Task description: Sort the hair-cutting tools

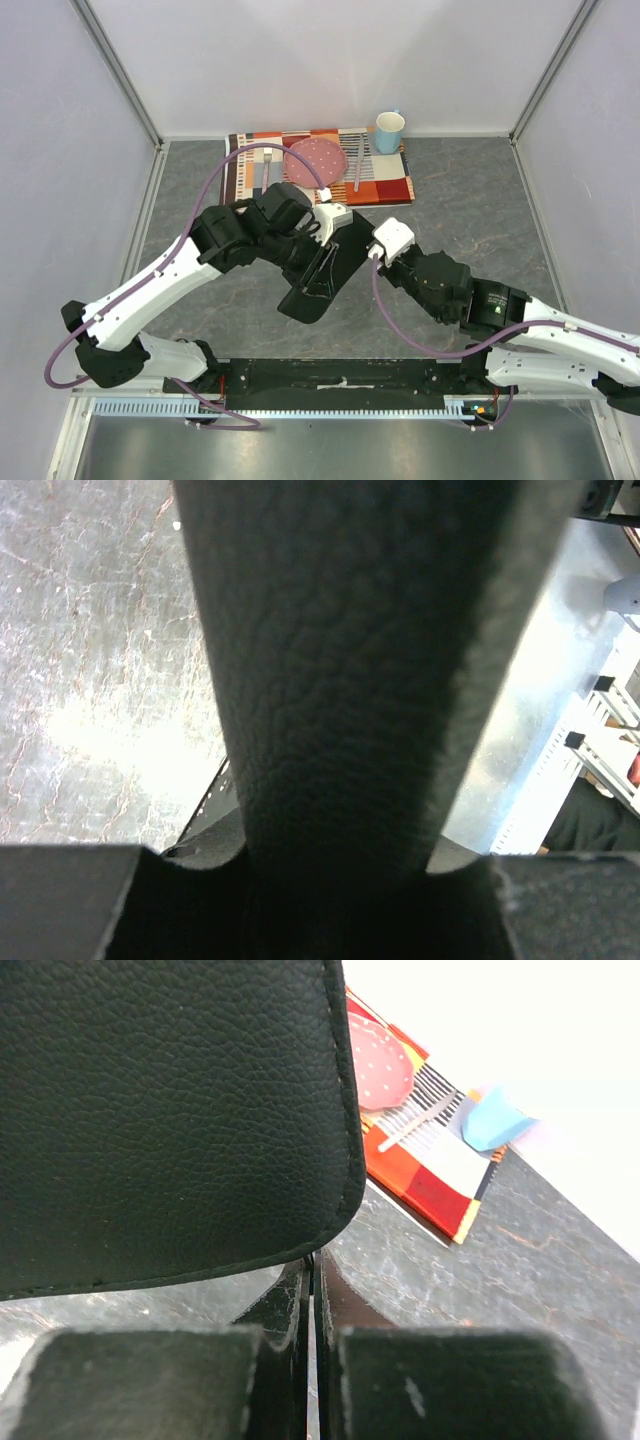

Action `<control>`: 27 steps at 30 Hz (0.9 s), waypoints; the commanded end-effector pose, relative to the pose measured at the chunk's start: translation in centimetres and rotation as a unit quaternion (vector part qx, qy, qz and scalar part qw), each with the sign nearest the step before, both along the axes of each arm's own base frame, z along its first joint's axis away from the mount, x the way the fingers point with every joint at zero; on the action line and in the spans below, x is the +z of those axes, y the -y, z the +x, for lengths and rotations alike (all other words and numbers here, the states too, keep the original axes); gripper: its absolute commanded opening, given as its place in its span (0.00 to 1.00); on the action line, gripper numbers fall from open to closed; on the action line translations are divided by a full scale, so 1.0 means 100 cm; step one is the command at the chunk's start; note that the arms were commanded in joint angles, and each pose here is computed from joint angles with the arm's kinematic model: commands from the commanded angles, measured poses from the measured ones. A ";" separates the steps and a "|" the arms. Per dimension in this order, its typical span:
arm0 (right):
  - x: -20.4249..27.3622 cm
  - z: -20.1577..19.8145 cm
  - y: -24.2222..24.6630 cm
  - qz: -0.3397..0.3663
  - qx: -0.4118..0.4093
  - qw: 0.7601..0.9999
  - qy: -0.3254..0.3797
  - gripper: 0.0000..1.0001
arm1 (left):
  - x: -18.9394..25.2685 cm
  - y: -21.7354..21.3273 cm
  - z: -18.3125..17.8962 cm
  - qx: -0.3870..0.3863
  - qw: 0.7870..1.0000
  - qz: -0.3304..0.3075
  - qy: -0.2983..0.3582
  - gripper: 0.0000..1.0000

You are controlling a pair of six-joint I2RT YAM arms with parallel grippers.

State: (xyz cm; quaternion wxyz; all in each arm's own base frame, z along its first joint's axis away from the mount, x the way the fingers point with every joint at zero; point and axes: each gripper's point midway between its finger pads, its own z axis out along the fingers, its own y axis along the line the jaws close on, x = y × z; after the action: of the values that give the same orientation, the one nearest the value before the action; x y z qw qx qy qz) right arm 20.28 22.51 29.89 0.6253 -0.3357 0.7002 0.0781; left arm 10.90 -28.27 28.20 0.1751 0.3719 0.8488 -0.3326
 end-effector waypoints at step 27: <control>0.056 -0.011 0.052 -0.209 0.075 0.970 0.096 0.00 | -0.049 -0.013 -0.072 -0.176 0.983 0.008 -0.040 0.02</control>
State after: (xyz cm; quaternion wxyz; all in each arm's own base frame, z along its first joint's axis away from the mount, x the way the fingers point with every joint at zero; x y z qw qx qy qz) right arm 18.38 18.95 30.88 0.5597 -0.5337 0.6333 -0.0298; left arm 8.21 -30.11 24.69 0.1685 0.4591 0.7921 -0.3654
